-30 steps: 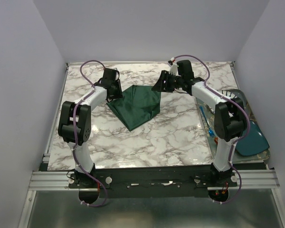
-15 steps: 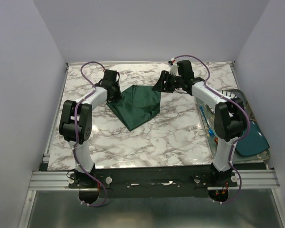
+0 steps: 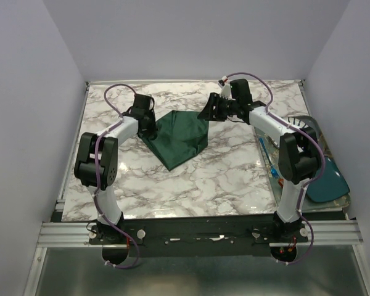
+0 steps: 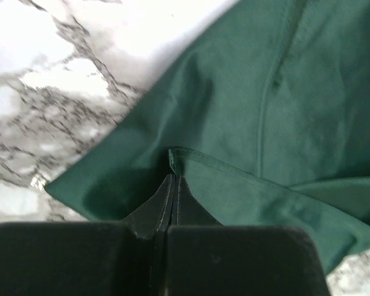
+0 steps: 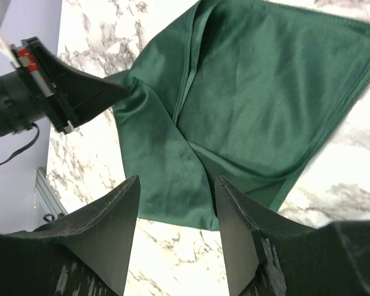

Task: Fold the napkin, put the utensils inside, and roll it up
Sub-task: Fold the napkin

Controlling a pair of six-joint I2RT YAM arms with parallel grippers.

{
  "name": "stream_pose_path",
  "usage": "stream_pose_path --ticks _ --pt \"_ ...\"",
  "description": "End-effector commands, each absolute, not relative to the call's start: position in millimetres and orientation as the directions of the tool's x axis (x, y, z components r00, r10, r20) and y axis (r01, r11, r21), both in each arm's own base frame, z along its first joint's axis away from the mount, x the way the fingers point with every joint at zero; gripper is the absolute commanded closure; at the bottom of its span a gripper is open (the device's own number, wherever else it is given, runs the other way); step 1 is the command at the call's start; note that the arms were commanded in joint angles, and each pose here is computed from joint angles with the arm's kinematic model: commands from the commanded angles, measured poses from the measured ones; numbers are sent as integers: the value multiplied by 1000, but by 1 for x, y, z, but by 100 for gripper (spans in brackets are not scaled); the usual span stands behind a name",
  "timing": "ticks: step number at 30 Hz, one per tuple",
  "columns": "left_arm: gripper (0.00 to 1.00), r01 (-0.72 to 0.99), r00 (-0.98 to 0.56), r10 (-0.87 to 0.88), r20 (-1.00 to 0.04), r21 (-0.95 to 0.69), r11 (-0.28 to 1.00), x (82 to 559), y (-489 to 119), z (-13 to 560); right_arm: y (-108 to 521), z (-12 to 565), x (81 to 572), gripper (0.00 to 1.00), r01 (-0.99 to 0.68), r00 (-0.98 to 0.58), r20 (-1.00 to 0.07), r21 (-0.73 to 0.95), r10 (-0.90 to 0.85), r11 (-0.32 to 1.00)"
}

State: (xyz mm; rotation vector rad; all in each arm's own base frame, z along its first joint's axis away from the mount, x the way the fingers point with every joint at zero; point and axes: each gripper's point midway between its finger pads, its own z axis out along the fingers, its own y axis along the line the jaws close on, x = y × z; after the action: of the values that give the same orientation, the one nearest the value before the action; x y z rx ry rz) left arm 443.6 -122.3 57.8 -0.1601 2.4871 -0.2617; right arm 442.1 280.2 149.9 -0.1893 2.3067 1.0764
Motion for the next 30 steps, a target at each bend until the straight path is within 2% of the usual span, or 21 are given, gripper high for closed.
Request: stream_pose_path --ticks 1,9,19,25,28,29,30 --pt "100 68 -777 -204 -596 -401 914 425 -158 102 269 168 430 40 -340 -815 -564 653 134 677" --pt "100 202 -813 -228 -535 -627 752 351 -227 115 241 174 408 40 -300 -800 -585 585 135 754" --pt "100 313 -883 -106 -457 -742 592 261 -315 107 212 142 375 39 -239 -821 -560 510 109 826" --pt "88 366 -906 16 -423 -763 533 206 -355 97 205 126 363 39 -233 -839 -538 487 79 842" --pt "74 376 -914 69 -400 -771 513 188 -363 89 204 124 357 39 -239 -846 -529 488 67 839" --pt "66 390 -912 92 -400 -772 502 180 -365 87 204 120 354 39 -240 -850 -523 485 60 841" --pt "63 403 -910 120 -397 -778 483 174 -366 88 202 117 351 39 -237 -854 -518 483 57 843"
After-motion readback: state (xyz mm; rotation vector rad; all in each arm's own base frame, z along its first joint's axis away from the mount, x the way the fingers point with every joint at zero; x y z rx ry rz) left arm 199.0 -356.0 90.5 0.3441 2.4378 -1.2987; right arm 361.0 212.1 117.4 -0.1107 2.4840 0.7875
